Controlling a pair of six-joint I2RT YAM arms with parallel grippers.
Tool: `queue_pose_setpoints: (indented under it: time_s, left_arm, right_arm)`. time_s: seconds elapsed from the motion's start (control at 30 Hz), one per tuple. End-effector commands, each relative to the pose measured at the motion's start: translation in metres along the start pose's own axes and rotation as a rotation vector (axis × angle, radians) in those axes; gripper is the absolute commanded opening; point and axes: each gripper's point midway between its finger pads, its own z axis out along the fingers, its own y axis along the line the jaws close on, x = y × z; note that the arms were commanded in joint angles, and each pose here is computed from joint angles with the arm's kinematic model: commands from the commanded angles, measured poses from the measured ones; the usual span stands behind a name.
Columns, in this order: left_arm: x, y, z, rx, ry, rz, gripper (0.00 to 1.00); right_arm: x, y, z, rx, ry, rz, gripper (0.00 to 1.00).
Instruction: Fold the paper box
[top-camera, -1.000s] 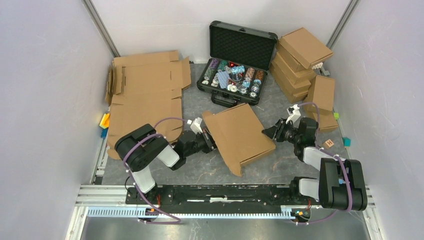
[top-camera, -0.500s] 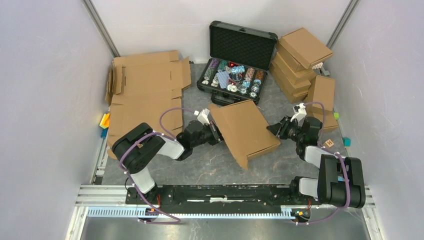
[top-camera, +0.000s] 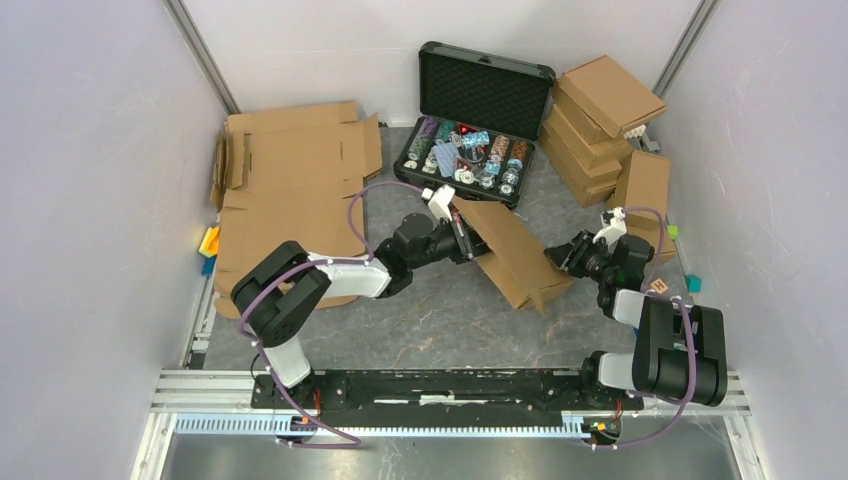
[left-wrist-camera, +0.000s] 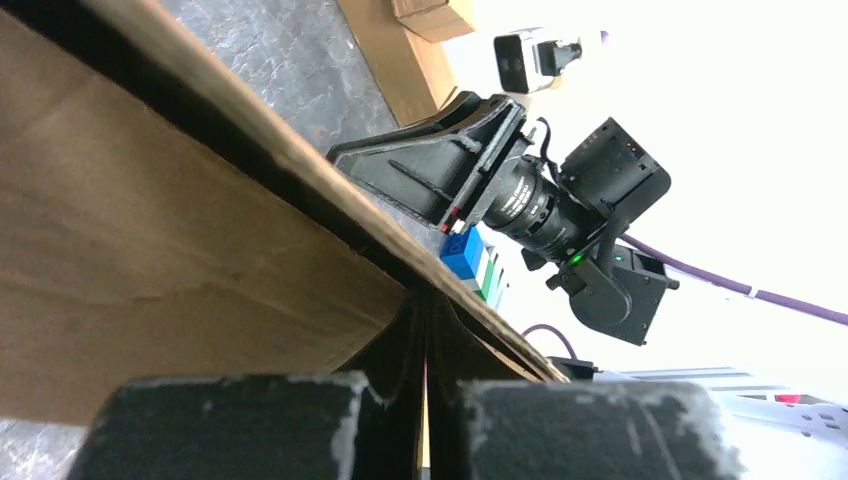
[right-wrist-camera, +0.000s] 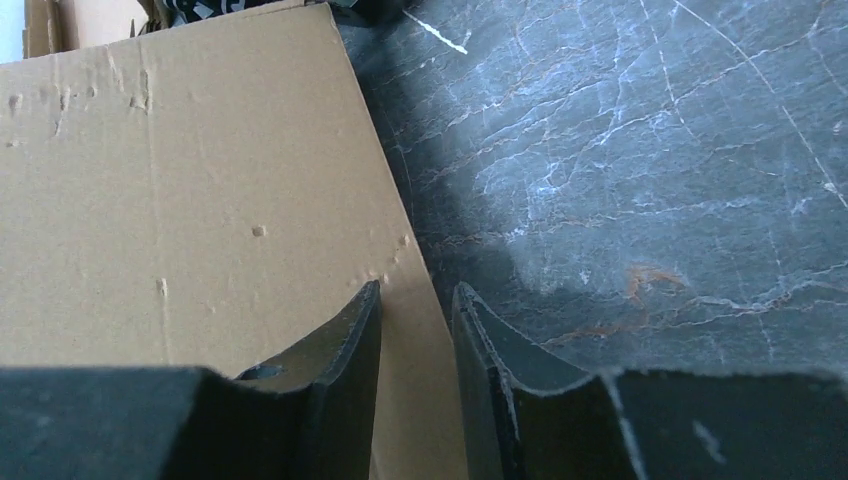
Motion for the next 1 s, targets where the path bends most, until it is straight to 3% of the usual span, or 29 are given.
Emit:
queue_pose_setpoints:
  time_s: [0.0, 0.67, 0.97]
  left_arm:
    - [0.005, 0.005, 0.01, -0.013, 0.023, 0.049, 0.02]
    - [-0.015, -0.009, 0.083, 0.065, 0.011, 0.139, 0.02]
    - [-0.026, -0.037, 0.084, 0.087, 0.038, 0.184, 0.02]
  right_arm:
    - [0.052, -0.016, -0.009, 0.073, 0.155, 0.096, 0.36]
    - [0.046, -0.031, -0.011, 0.15, 0.155, 0.044, 0.37]
    - [0.034, -0.029, -0.016, 0.171, 0.114, 0.009, 0.37]
